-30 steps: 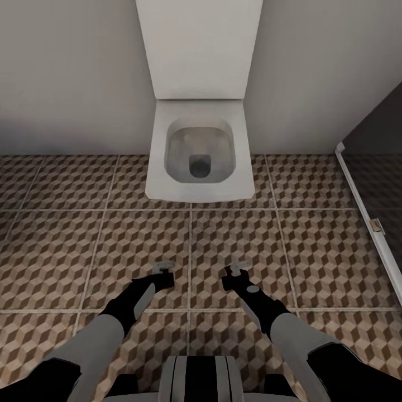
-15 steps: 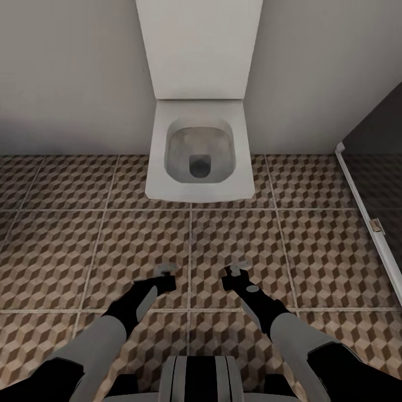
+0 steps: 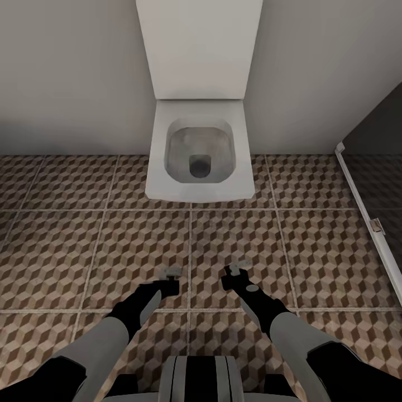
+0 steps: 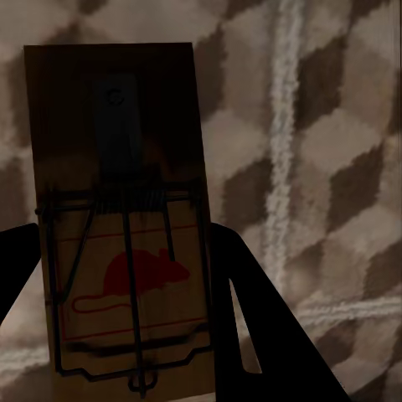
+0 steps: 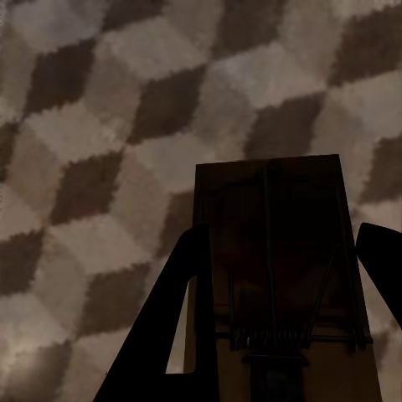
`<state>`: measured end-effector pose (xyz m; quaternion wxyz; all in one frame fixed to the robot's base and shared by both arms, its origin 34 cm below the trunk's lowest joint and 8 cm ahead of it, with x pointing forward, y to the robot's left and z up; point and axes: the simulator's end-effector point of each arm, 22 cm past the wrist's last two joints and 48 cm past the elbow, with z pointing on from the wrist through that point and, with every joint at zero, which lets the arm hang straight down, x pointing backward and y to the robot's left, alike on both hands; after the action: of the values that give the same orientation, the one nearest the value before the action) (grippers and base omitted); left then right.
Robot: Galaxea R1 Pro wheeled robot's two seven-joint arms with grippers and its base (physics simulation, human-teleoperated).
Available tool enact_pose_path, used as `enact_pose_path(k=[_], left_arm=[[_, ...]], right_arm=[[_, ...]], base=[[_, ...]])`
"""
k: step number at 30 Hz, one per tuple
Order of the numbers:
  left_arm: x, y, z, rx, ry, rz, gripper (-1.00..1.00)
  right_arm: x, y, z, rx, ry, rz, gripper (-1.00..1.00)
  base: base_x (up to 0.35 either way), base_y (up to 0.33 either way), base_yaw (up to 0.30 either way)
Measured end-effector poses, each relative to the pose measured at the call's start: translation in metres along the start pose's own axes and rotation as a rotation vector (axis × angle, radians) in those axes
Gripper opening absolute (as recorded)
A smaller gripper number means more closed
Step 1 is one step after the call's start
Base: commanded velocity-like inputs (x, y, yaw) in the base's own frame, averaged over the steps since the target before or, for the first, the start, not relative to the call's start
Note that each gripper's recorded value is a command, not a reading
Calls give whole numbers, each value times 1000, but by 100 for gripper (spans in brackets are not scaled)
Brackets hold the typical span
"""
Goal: Take the four mousetraps from the cabinet in the bathroom and place them on the bathroom floor. Make sure all four end up on the same floor surface, and ensure that at least two of them are either under or directly next to the same bathroom sink.
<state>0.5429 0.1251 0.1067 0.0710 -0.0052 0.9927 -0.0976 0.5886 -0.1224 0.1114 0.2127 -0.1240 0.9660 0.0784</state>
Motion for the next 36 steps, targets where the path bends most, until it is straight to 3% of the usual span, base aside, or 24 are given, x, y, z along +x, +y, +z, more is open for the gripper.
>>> enact_pose_path(k=[8, 19, 24, 36], left_arm=[[0, -1, 0, 1, -2, 8, -100], [-1, -1, 0, 1, -3, 7, -100], [-1, -1, 0, 1, -2, 7, -100], [0, -2, 0, 2, -2, 6, -100]], right_arm=[[-2, 5, 0, -16, -4, -12, -100], [-9, 22, -1, -92, -27, -51, -100], [-18, 23, -1, -95, -73, -57, -100], [-20, 23, -2, -95, -84, -58, -100]], base=[[0, 0, 0], [0, 0, 0], [0, 0, 0], [0, 0, 0]])
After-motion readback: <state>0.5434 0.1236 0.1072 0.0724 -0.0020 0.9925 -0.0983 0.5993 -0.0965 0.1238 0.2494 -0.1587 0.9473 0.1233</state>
